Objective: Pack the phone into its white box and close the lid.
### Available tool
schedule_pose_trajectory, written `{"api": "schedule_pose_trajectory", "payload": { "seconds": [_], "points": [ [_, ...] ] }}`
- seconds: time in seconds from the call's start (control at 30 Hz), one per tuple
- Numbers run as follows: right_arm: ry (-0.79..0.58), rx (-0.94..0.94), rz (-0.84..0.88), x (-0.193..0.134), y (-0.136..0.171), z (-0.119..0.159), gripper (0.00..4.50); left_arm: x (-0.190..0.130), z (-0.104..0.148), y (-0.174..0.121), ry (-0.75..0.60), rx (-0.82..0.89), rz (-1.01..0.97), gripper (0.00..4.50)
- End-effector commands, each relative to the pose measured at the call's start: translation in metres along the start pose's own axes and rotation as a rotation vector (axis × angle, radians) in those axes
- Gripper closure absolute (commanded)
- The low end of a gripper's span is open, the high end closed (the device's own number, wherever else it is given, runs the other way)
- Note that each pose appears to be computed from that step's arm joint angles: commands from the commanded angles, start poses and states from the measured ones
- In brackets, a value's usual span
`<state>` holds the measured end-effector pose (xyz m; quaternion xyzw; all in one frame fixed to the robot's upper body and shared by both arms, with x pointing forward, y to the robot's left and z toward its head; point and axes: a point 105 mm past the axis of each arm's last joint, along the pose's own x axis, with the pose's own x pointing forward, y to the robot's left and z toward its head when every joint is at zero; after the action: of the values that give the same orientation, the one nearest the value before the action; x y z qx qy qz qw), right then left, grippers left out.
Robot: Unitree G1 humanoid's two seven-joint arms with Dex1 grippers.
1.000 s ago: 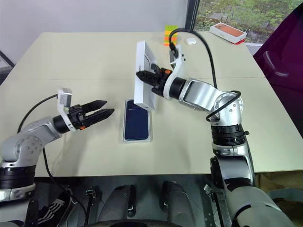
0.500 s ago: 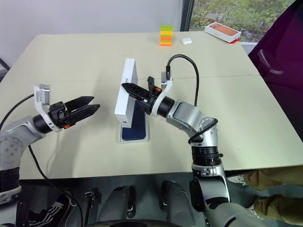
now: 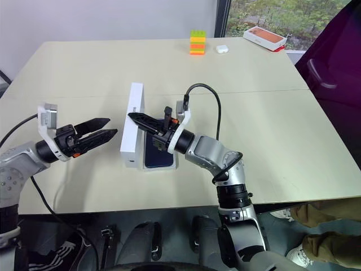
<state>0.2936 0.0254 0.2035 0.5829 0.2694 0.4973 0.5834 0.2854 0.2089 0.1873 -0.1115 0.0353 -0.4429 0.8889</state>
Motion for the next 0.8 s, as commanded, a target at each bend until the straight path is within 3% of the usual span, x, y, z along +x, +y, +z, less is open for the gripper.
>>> {"api": "schedule_pose_trajectory", "payload": {
  "seconds": [0.03,0.57,0.67,0.8],
  "points": [
    [0.005,0.029,0.075,0.005,0.007,-0.001,4.48,-0.008,0.009,-0.005,-0.016,0.058,-0.002,0.00],
    [-0.021,0.111,0.074,0.027,-0.026,0.000,4.48,-0.004,-0.004,-0.002,0.014,0.084,0.024,0.00],
    [-0.026,0.112,0.056,0.025,-0.034,0.001,4.50,-0.004,-0.005,0.001,0.019,0.062,0.033,0.81],
    [-0.037,0.117,0.040,0.022,-0.039,0.002,4.50,-0.003,-0.007,0.002,0.021,0.062,0.036,2.76]
  ]
}}
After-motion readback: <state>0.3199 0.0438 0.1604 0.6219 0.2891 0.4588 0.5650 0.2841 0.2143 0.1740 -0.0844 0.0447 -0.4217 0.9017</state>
